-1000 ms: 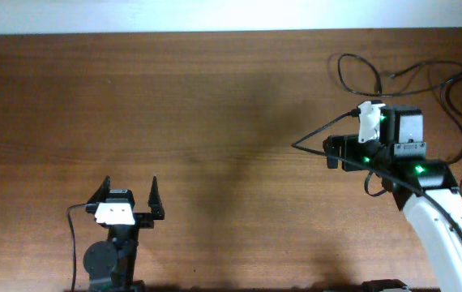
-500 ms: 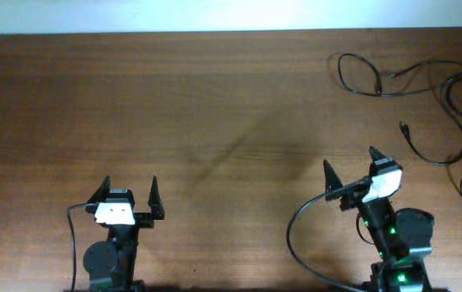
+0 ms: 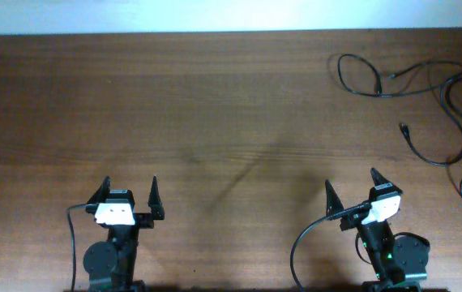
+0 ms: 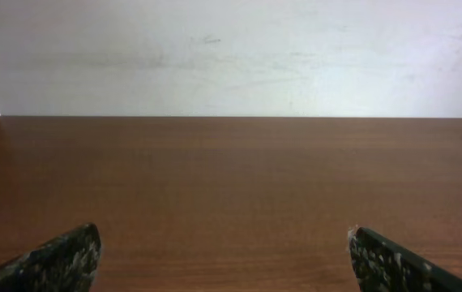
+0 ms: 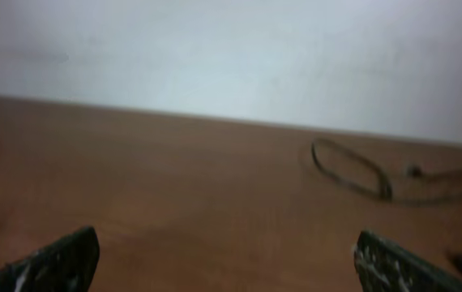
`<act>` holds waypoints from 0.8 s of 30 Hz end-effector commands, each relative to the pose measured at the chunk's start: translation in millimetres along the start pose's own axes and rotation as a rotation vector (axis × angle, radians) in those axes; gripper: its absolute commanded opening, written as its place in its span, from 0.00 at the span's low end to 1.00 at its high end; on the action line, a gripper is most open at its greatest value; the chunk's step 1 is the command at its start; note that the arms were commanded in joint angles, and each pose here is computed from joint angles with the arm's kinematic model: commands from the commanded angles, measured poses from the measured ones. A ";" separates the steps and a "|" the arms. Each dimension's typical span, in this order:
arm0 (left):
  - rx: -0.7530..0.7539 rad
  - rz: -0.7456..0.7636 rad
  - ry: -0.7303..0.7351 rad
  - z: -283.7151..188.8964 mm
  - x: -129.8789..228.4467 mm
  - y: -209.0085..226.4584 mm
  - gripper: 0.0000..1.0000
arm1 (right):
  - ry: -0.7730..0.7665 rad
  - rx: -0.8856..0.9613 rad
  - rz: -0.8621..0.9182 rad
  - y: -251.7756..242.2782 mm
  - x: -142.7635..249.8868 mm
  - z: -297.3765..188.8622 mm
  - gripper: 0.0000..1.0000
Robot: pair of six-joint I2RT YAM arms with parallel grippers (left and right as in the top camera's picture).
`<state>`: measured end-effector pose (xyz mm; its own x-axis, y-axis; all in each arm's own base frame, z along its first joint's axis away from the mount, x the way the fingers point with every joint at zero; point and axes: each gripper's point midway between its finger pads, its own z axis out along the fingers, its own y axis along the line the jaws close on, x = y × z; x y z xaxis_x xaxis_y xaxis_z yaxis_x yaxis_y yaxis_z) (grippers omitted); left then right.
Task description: Untangle cables
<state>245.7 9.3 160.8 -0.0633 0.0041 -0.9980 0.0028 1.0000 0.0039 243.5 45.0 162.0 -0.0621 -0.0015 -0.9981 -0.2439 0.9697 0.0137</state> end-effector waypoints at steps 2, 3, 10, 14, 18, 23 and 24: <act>0.005 0.018 0.003 -0.2 1.2 -1.1 0.99 | -0.004 0.037 0.003 -8.0 1.3 -2.9 0.99; 0.005 0.018 0.004 -0.2 1.4 -1.1 0.99 | -0.003 0.037 0.004 -8.0 1.5 -2.9 0.99; 0.005 0.018 0.004 -0.2 1.4 -1.1 0.99 | 0.001 0.040 -0.048 -8.5 2.4 -2.9 0.99; 0.005 0.019 0.004 -0.2 1.5 -1.1 0.99 | 0.000 0.044 -0.048 -9.1 2.1 -2.9 0.99; 0.005 0.018 0.004 -0.2 1.4 -1.1 0.99 | 0.000 0.044 -0.048 -9.1 2.1 -2.9 0.99; 0.005 0.018 0.004 -0.2 1.4 -1.1 0.99 | 0.000 0.045 -0.048 -9.2 2.1 -2.9 0.99; 0.004 0.018 0.004 -0.2 1.4 -1.0 0.99 | 0.000 0.045 -0.048 -9.2 2.1 -2.9 0.99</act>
<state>245.7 9.3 160.8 -0.0633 0.0041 -0.9980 0.0032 1.0000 0.0039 242.5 39.3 161.8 -0.0511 -0.0423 -0.9978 -0.2218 0.9746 -0.0300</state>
